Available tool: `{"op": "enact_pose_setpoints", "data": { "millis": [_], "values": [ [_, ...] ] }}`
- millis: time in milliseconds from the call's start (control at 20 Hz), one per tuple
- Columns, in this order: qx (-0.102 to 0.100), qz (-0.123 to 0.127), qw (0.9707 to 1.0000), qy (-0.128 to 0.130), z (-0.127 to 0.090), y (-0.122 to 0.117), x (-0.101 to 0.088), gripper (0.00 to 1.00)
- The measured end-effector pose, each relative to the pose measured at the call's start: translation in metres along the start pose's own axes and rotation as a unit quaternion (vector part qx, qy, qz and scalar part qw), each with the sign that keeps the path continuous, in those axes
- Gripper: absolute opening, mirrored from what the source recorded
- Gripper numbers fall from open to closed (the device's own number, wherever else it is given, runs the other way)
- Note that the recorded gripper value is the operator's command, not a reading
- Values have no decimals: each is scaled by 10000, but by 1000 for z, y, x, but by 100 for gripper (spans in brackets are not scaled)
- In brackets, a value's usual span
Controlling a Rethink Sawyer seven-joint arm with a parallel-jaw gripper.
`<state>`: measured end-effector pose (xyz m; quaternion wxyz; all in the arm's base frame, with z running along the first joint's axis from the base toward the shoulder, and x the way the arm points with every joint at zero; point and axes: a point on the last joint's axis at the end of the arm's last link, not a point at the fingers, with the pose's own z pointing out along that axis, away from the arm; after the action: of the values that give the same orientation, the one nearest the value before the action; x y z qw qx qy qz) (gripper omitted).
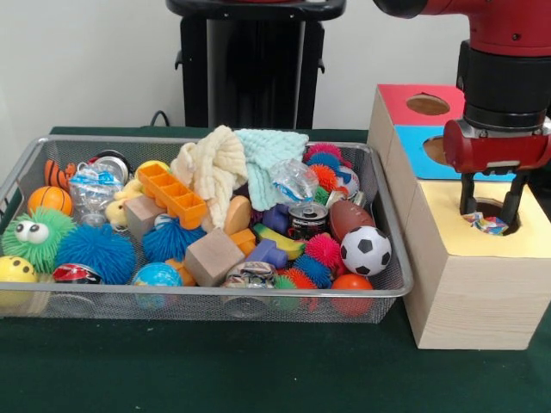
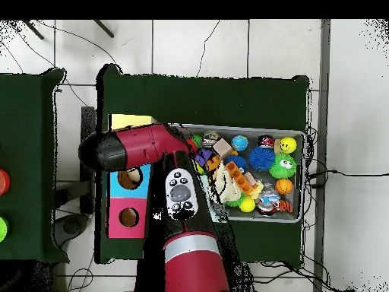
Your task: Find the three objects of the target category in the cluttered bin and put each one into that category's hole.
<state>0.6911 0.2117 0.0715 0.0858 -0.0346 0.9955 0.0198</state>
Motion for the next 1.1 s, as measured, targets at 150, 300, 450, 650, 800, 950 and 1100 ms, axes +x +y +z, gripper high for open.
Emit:
{"op": "enact_pose_setpoints", "data": {
  "millis": [150,300,450,650,800,950,1100],
  "values": [
    [1,0,10000,0,0,0,0,100],
    [1,0,10000,0,0,0,0,100],
    [-5,4,10000,3,0,-1,0,100],
    [-15,20,10000,12,-1,-2,1,100],
    [-14,32,10000,25,-11,-3,3,100],
    [-5,29,10000,84,-26,0,6,100],
    [54,-14,9997,232,-52,4,11,100]
  ]
}}
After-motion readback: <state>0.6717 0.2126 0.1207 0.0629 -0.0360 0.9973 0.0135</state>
